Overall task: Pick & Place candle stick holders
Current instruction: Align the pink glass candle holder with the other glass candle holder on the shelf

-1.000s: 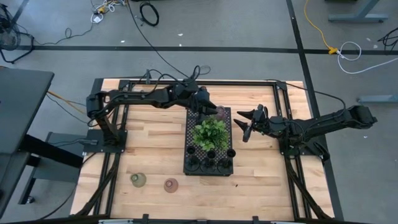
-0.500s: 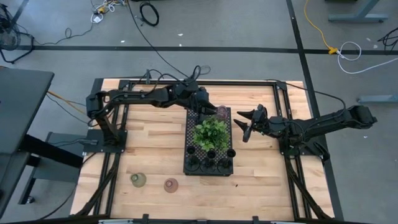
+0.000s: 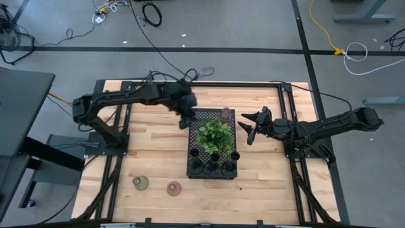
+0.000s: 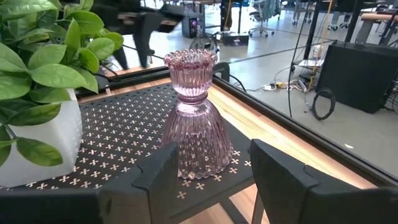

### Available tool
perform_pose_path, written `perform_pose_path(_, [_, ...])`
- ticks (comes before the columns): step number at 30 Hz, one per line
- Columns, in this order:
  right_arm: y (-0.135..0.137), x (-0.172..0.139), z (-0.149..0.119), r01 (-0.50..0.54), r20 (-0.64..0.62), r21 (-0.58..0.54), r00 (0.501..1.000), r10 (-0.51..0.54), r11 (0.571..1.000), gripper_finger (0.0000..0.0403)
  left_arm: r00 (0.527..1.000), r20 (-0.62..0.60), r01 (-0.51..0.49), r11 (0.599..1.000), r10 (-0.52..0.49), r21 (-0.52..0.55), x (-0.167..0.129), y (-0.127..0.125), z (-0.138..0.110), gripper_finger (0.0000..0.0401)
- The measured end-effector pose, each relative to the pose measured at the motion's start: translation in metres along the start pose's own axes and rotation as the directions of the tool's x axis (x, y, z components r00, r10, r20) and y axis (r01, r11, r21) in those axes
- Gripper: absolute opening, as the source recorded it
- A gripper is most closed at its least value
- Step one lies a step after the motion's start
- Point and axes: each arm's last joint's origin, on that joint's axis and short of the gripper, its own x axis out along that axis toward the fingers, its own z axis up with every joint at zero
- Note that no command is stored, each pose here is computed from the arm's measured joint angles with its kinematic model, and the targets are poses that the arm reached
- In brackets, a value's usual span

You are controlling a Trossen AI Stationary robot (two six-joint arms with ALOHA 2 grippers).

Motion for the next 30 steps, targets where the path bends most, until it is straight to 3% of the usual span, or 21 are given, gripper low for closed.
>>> perform_pose_path(4, [0.0, 0.0, 0.0, 0.0, -0.003, 0.001, 1.0, 0.0, 1.0, 0.0201, 0.989, -0.148, -0.017, 0.999, 0.013, -0.029, -0.014, -0.02, -0.017, 0.0117])
perform_pose_path(11, [0.0, 0.0, -0.001, 0.001, -0.006, 0.007, 1.0, -0.001, 1.0, 0.0201, 0.971, -0.226, -0.087, 0.996, 0.078, -0.032, -0.042, -0.073, -0.037, 0.0117])
perform_pose_path(23, [0.0, 0.0, -0.001, 0.002, -0.012, 0.007, 1.0, -0.002, 1.0, 0.0201, 0.97, -0.205, -0.142, 0.988, 0.127, -0.059, -0.059, -0.19, -0.089, 0.0117])
perform_pose_path(30, [0.0, 0.0, -0.001, 0.001, -0.01, 0.008, 1.0, -0.001, 1.0, 0.0201, 0.97, -0.057, -0.241, 0.968, 0.237, -0.072, -0.057, -0.246, -0.13, 0.0117])
